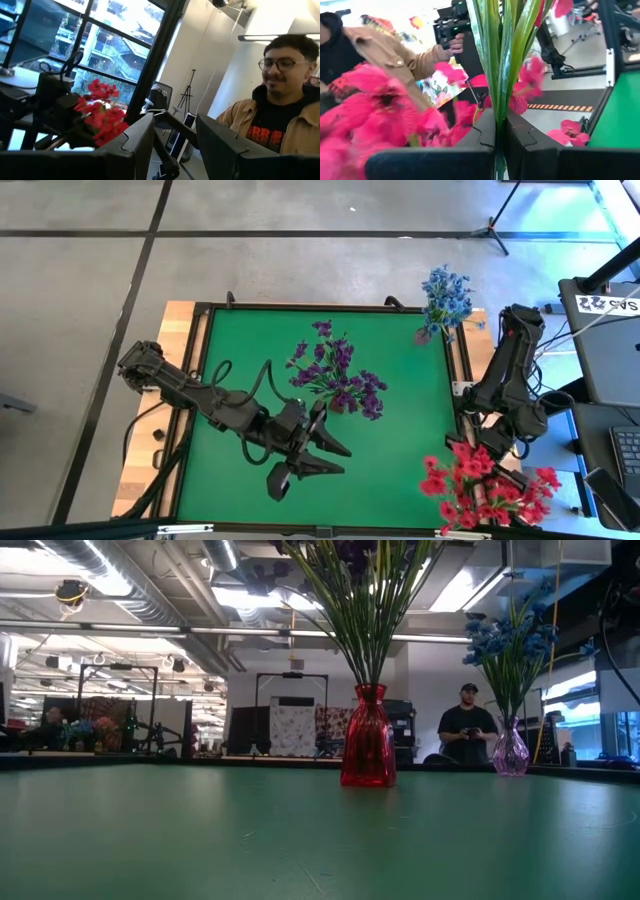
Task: Sort flowers into vase by color
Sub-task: Put the red flowers into the transparent vase
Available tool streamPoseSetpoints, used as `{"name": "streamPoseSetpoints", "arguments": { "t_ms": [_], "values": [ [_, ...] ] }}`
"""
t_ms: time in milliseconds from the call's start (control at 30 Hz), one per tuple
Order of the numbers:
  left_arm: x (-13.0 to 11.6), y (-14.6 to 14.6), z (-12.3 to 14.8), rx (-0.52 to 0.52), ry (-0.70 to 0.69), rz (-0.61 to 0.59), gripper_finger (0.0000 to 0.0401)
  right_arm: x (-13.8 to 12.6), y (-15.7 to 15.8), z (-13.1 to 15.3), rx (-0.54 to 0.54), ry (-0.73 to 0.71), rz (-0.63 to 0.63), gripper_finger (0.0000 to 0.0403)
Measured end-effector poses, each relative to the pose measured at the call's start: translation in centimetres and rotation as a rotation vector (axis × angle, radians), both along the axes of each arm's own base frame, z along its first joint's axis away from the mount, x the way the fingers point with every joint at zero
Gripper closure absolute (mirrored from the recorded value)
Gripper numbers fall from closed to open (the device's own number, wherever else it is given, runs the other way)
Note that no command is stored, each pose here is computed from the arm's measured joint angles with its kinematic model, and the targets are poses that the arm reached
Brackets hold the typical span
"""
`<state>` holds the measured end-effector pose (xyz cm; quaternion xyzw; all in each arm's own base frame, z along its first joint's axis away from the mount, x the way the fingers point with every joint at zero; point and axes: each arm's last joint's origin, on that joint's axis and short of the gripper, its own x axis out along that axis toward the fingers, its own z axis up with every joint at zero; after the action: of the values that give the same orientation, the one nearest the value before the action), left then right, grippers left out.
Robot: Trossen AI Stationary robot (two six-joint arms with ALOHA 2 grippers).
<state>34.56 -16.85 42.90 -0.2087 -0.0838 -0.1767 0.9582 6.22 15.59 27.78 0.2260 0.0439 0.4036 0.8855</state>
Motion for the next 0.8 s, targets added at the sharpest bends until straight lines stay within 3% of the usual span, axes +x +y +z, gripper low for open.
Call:
{"name": "streamPoseSetpoints", "arguments": {
  "t_ms": [367,800],
  "values": [
    [0.2,0.5,0.0,-0.034,0.011,0.008,0.0258,-0.2,0.2,-0.1,-0.044,-0.040,0.090,0.0393],
    [0.2,0.4,0.0,-0.033,0.011,0.004,0.0258,-0.4,0.3,-2.0,-0.242,0.002,0.190,0.0388]
  ]
}}
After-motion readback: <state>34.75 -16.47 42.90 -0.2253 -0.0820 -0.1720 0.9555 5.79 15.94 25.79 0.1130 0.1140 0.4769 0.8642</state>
